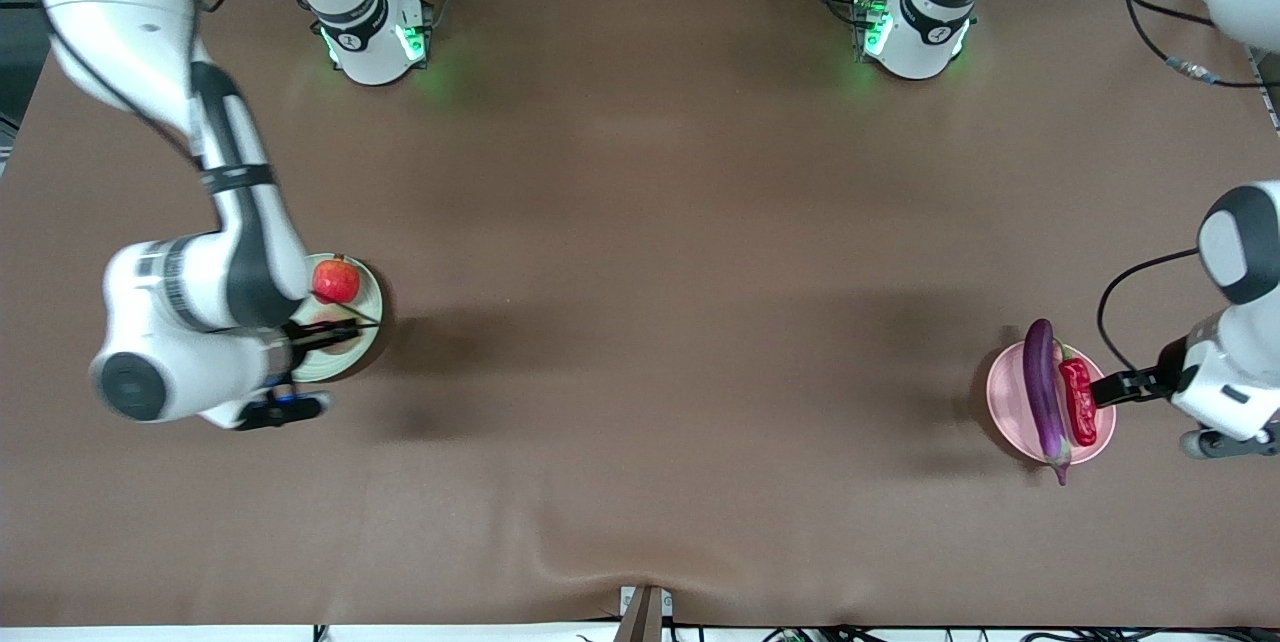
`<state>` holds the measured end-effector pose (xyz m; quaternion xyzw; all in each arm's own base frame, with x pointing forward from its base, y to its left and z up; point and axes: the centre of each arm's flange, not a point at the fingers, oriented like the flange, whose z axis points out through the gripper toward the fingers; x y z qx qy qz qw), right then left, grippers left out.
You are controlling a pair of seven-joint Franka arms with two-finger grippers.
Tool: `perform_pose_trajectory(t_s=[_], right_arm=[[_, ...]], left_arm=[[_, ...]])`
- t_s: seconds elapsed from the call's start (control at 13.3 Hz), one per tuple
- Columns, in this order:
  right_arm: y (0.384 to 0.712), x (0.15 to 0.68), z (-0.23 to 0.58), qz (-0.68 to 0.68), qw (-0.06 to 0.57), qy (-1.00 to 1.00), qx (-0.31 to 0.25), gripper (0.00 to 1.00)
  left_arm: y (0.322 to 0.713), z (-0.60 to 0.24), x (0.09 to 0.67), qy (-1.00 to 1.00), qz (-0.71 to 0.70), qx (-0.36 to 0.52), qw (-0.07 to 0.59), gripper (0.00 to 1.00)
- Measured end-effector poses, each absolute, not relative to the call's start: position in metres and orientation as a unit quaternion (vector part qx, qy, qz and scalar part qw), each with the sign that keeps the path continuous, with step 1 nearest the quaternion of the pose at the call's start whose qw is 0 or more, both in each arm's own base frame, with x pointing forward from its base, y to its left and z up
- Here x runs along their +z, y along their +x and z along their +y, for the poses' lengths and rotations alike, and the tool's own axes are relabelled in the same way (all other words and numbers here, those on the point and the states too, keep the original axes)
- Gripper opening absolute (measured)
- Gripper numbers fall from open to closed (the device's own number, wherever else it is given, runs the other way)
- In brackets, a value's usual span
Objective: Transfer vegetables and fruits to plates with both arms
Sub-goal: 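Release the eggplant on the pink plate while the right gripper lowers the peach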
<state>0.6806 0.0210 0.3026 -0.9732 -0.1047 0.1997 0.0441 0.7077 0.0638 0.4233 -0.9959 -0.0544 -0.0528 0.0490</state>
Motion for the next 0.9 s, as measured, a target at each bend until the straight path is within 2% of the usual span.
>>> perform_pose_trajectory(t_s=[0.15,0.45,0.6,0.83,0.9], right_arm=[[0.679,0.294,-0.033,-0.122,0.063,-0.972,0.19,0.75],[0.66,0.245,-0.082,-0.156,0.081,-0.969,0.173,0.75],[0.647,0.222,-0.085,-0.158,0.088,-0.967,0.181,0.75],[0.644,0.217,-0.072,-0.165,0.097,-0.964,0.186,0.75],[0.643,0.218,-0.068,-0.163,0.106,-0.963,0.187,0.82]], left_arm=[[0.696,0.051,0.467,-0.996,-0.049,-0.059,0.054,1.0],[0.656,0.023,0.553,-0.996,-0.04,-0.055,0.066,1.0],[0.637,0.015,0.579,-0.997,-0.045,-0.045,0.053,1.0],[0.617,0.009,0.602,-0.997,-0.049,-0.033,0.042,1.0],[0.613,0.007,0.607,-0.998,-0.049,-0.03,0.035,1.0]])
